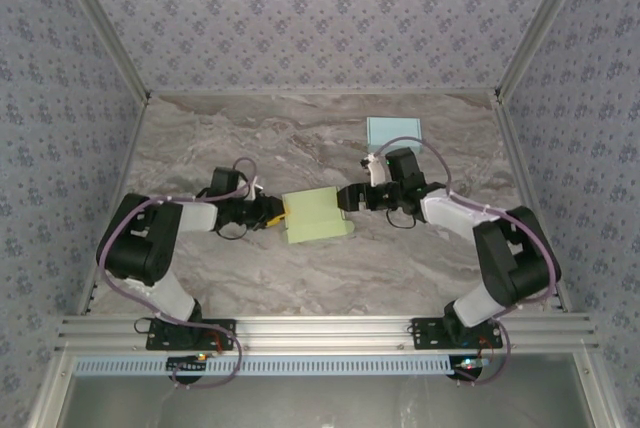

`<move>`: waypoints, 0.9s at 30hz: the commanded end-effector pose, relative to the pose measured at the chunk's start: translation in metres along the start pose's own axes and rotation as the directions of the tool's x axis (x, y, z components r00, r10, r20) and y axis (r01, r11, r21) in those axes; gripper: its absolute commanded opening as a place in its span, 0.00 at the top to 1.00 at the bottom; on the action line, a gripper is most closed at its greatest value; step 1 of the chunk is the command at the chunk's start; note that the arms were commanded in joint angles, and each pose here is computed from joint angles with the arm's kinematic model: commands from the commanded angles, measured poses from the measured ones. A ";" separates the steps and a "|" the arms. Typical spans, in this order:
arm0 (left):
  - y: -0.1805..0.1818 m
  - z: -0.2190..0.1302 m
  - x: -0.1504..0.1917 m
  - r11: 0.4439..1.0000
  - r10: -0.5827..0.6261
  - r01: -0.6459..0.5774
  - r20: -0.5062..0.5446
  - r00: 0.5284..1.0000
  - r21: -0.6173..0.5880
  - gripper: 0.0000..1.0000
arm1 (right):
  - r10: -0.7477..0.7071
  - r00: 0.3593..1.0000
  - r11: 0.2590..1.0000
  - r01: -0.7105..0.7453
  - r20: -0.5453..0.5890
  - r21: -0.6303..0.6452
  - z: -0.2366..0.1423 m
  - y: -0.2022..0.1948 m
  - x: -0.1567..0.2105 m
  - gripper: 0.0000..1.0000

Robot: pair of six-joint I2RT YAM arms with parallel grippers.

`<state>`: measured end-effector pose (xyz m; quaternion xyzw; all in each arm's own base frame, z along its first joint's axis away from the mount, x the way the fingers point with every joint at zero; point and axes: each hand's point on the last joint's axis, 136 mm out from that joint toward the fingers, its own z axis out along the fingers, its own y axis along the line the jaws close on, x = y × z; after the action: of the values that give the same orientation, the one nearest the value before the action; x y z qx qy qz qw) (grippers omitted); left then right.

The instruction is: Fold the paper box

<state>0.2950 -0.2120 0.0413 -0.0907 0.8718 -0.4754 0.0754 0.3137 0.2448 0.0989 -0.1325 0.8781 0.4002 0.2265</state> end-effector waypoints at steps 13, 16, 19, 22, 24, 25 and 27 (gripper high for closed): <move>0.045 0.001 0.012 0.990 -0.098 0.098 -0.001 0.995 -0.103 0.77 | 0.396 0.889 0.887 -0.435 -0.232 -0.153 0.064 0.009 0.013 0.13; 0.046 0.000 0.013 0.989 -0.104 0.104 0.002 0.995 -0.101 0.77 | 0.422 0.873 0.862 -0.470 -0.245 -0.191 0.070 0.012 0.009 0.19; 0.044 0.000 0.011 0.990 -0.103 0.103 0.004 0.995 -0.095 0.76 | 0.437 0.862 0.850 -0.489 -0.257 -0.194 0.070 0.015 0.009 0.26; 0.039 -0.002 0.008 0.991 -0.101 0.102 0.011 0.995 -0.090 0.67 | 0.469 0.843 0.837 -0.520 -0.263 -0.172 0.066 0.014 0.012 0.37; 0.031 -0.005 0.004 0.994 -0.083 0.085 0.029 0.996 -0.073 0.57 | 0.511 0.816 0.815 -0.560 -0.270 -0.151 0.064 0.012 0.015 0.45; 0.025 -0.008 0.001 0.995 -0.068 0.071 0.044 0.997 -0.065 0.50 | 0.540 0.795 0.797 -0.589 -0.276 -0.135 0.062 0.011 0.018 0.47; 0.013 -0.015 -0.006 0.998 -0.022 0.027 0.083 0.996 -0.056 0.40 | 0.589 0.748 0.759 -0.642 -0.305 -0.108 0.059 0.011 0.024 0.51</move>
<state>0.3004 -0.2027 0.0454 -0.1031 0.8645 -0.4831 0.0929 0.3182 0.2996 0.0598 0.0489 0.8498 0.5248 0.0009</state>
